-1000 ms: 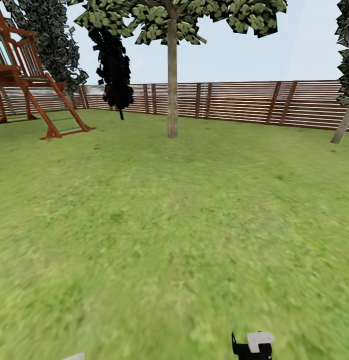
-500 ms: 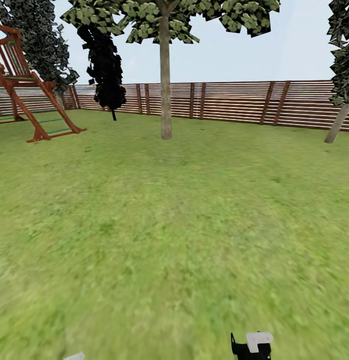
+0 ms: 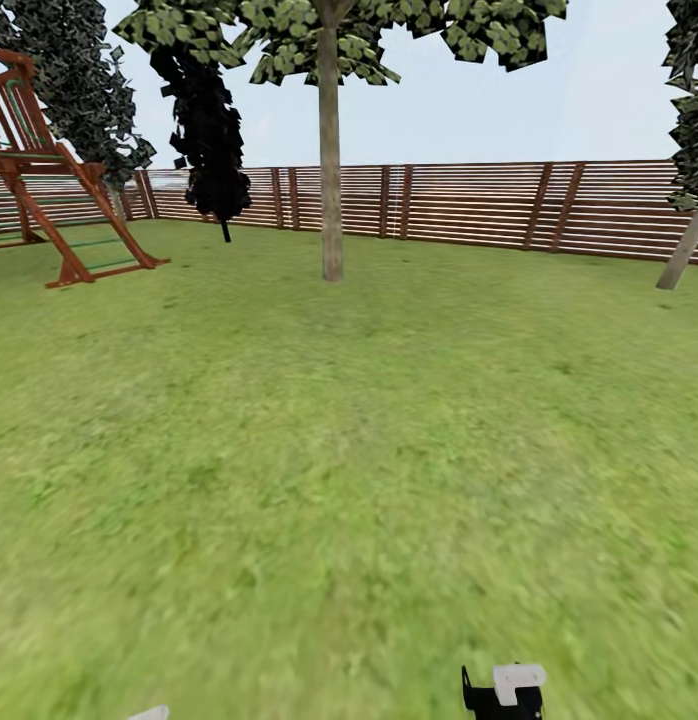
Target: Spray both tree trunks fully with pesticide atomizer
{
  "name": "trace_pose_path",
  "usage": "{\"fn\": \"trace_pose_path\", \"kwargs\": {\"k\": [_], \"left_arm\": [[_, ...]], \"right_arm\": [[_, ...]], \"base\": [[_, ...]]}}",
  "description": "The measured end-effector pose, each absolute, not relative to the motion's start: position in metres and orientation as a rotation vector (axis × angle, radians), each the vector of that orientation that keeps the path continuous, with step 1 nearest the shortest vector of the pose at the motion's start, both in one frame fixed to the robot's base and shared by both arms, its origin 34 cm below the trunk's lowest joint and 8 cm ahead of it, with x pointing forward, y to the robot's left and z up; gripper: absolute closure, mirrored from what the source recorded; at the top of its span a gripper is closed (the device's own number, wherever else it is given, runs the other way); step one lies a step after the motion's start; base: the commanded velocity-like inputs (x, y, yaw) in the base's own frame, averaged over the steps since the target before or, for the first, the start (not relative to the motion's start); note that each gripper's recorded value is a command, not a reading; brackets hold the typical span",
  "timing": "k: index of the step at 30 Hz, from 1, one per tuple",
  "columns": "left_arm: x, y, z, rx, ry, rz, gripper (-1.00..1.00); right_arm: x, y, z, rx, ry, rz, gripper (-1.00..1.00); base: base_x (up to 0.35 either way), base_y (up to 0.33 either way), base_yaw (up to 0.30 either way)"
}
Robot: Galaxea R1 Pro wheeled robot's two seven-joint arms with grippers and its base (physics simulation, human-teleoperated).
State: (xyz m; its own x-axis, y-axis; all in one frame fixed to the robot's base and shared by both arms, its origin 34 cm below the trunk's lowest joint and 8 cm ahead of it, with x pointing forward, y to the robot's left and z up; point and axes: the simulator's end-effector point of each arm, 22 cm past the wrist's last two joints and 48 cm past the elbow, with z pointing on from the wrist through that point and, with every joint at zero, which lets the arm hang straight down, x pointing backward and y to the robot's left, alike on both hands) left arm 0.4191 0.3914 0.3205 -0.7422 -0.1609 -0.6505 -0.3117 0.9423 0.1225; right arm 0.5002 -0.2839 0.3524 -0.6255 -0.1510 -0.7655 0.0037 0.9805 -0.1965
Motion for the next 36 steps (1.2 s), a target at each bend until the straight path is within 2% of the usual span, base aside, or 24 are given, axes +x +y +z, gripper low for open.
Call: {"fn": "trace_pose_path", "kwargs": {"k": [36], "left_arm": [[0.4190,0.3914,0.3205,-0.332,2.417,0.293,1.00]], "right_arm": [[0.4999,-0.2842,0.3523,-0.104,2.238,-0.224,-1.00]], "base": [[0.339,0.000,0.000]]}}
